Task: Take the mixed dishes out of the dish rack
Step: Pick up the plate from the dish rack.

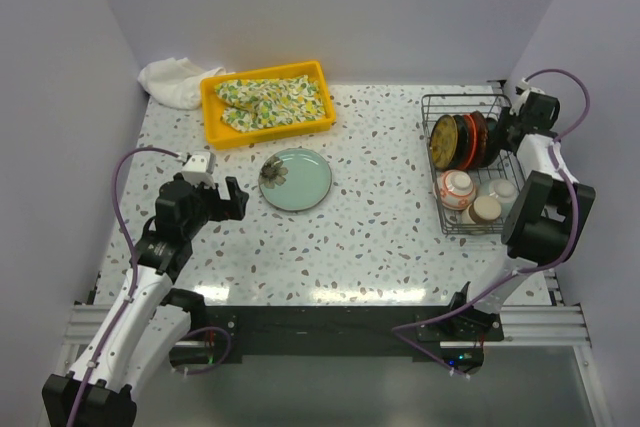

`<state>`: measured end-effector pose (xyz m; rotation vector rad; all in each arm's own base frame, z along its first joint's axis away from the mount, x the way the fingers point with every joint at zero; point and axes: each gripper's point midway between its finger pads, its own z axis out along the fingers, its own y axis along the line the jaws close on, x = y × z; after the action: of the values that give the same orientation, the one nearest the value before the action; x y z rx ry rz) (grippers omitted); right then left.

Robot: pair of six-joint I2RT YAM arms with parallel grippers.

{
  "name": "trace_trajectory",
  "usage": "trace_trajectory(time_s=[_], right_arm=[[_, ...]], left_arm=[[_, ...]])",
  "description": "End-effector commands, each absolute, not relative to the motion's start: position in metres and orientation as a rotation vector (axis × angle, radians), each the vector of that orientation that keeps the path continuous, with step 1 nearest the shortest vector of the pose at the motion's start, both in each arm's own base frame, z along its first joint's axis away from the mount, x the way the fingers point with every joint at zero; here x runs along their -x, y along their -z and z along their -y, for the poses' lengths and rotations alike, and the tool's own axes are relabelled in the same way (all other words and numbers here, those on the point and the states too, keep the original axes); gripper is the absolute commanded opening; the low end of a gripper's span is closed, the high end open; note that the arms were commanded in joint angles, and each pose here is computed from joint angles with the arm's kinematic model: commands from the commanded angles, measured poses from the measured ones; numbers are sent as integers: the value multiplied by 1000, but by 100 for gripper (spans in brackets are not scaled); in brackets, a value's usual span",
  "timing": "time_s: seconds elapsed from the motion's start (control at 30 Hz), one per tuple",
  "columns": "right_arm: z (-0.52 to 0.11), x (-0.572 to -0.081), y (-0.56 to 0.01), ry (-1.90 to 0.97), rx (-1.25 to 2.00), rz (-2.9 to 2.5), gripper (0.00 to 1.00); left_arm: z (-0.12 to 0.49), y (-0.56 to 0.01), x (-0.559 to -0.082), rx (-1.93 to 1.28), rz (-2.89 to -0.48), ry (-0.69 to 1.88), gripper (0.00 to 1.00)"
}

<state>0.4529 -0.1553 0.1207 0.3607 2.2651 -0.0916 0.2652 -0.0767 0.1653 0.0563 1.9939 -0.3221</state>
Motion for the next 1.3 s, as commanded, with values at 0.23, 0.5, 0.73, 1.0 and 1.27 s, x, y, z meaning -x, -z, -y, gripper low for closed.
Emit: trace_trajectory(time_s=[0.23, 0.5, 0.73, 1.0, 1.27], right_arm=[[160, -465, -172, 126, -277, -2139, 0], [158, -461, -206, 236, -244, -2074, 0], [157, -455, -233, 403, -214, -2014, 0], [176, -421, -259, 705, -287, -1949, 0], [173, -395, -294, 713, -333, -1860, 0]], left_arm=[[77, -180, -271, -75, -1923, 313, 97], [75, -186, -269, -77, -1900, 308, 97], [78, -190, -268, -85, -1887, 309, 97], [80, -191, -266, -92, -1878, 312, 97], [83, -190, -265, -104, -1879, 320, 97]])
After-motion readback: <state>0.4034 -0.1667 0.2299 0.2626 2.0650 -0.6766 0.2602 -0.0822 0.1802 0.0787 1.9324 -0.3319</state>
